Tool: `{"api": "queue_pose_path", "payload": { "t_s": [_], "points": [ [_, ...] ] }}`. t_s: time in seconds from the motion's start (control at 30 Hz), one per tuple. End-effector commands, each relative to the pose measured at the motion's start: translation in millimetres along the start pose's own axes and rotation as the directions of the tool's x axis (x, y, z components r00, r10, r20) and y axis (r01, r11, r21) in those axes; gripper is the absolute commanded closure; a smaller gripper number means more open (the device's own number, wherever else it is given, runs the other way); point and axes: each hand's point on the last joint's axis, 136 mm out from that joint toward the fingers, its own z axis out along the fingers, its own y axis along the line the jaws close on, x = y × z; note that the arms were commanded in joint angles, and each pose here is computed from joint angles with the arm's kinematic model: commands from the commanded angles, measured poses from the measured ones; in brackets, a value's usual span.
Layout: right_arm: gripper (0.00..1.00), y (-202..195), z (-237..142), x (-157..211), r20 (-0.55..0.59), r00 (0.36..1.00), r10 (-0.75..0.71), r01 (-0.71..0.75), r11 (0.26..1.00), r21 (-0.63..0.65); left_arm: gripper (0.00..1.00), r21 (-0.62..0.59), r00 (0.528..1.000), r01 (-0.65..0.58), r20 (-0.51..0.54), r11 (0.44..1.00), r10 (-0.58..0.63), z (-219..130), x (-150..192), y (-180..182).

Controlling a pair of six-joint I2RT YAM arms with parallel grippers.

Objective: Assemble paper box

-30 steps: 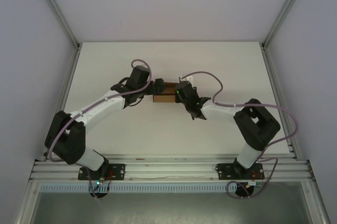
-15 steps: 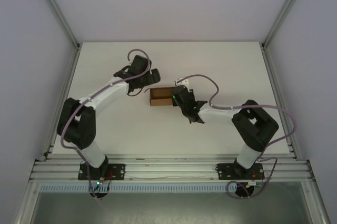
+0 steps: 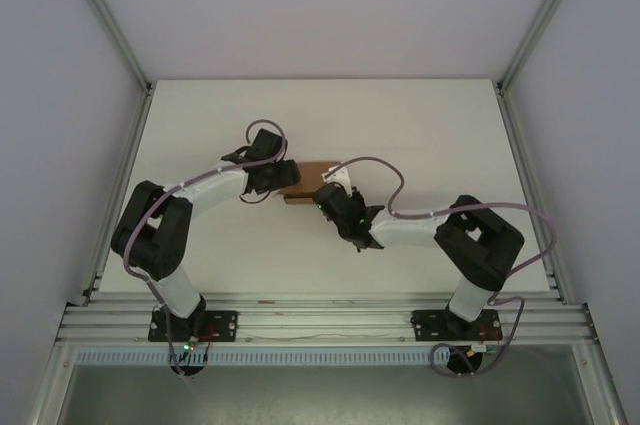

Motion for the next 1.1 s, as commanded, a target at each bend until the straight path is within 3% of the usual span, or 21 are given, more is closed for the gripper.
{"api": "queue_pose_path", "payload": {
  "t_s": [0.0, 0.2, 0.43, 0.53, 0.73, 0.9, 1.07],
  "points": [
    [0.71, -6.8, -8.5, 7.0, -0.024, 1.0, -0.01, 0.01, 1.0, 0.0, 0.31, -0.003, 1.0, -0.01, -0.002, 1.0, 0.01, 8.7, 4.2, 4.4],
    [0.46, -9.9, -28.0, 16.2, -0.058, 0.997, -0.049, 0.045, 0.996, -0.071, 0.36, 0.032, 1.0, -0.028, -0.014, 0.999, 0.028, 18.9, 5.7, 3.8],
    [0.36, -34.7, -47.7, 37.1, -0.093, 0.991, -0.095, 0.09, 0.995, -0.051, 0.36, 0.095, 0.996, -0.081, -0.018, 0.992, 0.083, 22.4, 4.5, -7.3],
    [0.26, -39.6, -55.3, 32.8, -0.064, 0.997, -0.049, 0.044, 0.996, -0.078, 0.36, 0.13, 0.994, -0.098, -0.032, 0.987, 0.103, 27.5, 4.9, -8.9],
    [0.01, -53.1, -54.4, 7.2, -0.02, 0.982, 0.188, -0.189, 0.967, -0.174, 0.41, 0.228, 0.99, -0.087, -0.088, 0.97, 0.11, 43.2, 15.7, -12.1],
    [0.0, -60.9, -49.8, -18.1, -0.034, 0.935, 0.354, -0.352, 0.907, -0.233, 0.51, 0.317, 0.99, -0.018, -0.124, 0.948, 0.06, 52.8, 22.9, -9.1],
    [0.0, -66.5, -37.8, -34.7, -0.125, 0.865, 0.486, -0.502, 0.832, -0.235, 0.57, 0.375, 0.989, 0.074, -0.145, 0.924, -0.02, 55.4, 22.4, -2.1]
  ]
}}
